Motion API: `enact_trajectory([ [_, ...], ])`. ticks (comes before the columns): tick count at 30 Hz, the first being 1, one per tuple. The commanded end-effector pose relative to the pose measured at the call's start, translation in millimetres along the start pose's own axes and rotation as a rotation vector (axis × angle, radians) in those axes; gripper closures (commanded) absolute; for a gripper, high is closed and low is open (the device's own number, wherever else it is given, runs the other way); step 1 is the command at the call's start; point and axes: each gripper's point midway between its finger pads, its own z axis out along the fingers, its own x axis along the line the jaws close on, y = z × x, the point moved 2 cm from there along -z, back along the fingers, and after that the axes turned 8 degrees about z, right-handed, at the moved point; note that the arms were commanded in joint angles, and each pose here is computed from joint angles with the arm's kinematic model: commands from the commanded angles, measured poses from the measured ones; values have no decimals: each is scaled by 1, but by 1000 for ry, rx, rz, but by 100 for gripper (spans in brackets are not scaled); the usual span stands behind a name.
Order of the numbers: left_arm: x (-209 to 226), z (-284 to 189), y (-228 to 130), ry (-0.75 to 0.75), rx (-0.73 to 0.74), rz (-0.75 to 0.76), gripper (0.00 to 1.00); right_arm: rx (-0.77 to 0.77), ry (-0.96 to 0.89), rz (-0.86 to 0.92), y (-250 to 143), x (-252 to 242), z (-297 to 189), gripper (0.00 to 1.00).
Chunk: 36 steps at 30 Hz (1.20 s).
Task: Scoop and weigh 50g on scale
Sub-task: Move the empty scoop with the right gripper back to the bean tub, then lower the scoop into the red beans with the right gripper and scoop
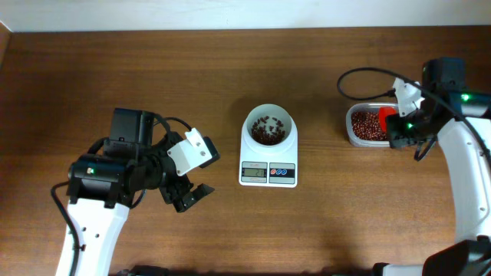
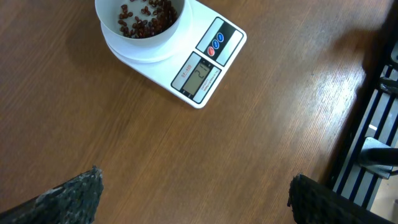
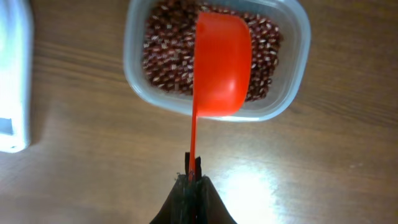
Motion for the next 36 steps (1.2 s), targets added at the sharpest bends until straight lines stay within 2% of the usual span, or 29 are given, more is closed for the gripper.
enact_trajectory([
  [1, 0, 1, 0, -11, -11, 11, 1, -7, -100, 1, 2, -13, 3, 96],
  [10, 0, 1, 0, -11, -11, 11, 1, 47, -186, -12, 5, -24, 25, 96],
  [16, 0, 1, 0, -11, -11, 11, 1, 107, -360, -31, 9, -31, 46, 96],
  [20, 0, 1, 0, -11, -11, 11, 1, 143, -399, -52, 10, -27, 61, 96],
  [23, 0, 1, 0, -11, -11, 11, 1, 180, -390, -35, 6, -24, 74, 96],
  [30, 0, 1, 0, -11, -11, 11, 1, 216, -229, 55, 4, 0, 111, 96],
  [36, 0, 1, 0, -11, -11, 11, 1, 259, -118, 63, -3, 17, 120, 96],
])
